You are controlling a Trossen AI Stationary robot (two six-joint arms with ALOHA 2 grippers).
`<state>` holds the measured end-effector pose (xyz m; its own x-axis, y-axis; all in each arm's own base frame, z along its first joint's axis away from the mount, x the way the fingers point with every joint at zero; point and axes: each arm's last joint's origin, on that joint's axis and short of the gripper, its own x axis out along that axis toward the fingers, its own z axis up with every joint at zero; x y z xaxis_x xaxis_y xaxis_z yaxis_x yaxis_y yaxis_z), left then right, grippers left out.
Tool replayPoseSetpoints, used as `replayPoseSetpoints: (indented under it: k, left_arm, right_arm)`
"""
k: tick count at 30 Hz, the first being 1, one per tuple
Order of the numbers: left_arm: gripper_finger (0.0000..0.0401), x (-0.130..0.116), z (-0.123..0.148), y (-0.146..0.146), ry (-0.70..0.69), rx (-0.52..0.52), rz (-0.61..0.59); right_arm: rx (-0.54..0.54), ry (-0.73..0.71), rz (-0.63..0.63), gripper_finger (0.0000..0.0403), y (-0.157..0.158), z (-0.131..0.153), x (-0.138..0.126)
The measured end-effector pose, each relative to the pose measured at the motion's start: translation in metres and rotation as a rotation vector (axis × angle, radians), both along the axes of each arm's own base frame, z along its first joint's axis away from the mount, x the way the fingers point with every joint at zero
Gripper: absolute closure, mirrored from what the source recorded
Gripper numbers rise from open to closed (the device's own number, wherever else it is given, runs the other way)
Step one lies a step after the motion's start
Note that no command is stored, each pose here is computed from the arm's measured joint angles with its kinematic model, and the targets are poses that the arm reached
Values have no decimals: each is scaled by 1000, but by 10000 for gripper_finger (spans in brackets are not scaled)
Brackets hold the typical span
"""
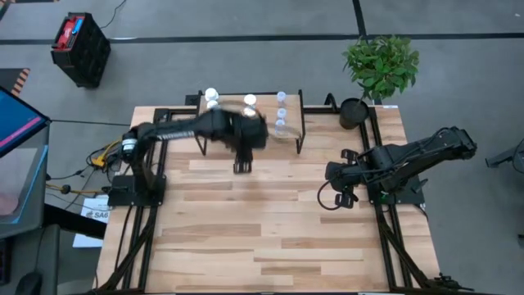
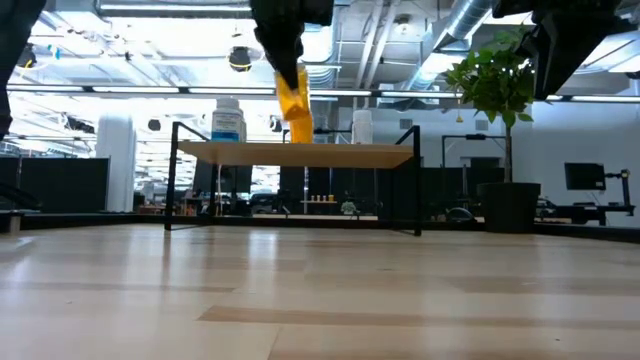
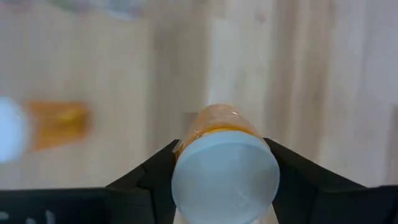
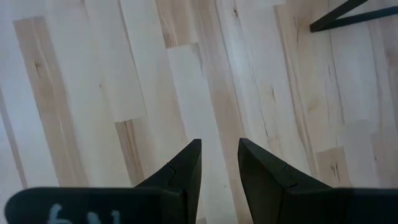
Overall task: Pick and place medicine bottles onto shelf by color
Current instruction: Put the orange pill bottle on the shelf aligned with the other orange pill bottles
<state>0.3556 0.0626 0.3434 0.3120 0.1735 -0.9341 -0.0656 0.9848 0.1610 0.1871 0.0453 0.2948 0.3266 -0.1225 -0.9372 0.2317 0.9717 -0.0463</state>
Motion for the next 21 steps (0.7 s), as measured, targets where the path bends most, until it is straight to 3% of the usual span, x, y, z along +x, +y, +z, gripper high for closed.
replayPoseSetpoints:
  k: [8,21]
  left_arm:
    - [229,-6,17,53,-112,8,74]
    - [224,-12,13,72,-109,6,117]
  right_arm:
    - [0,1,2,276,0,0,0]
    - [-2,6,4,276,0,0,0]
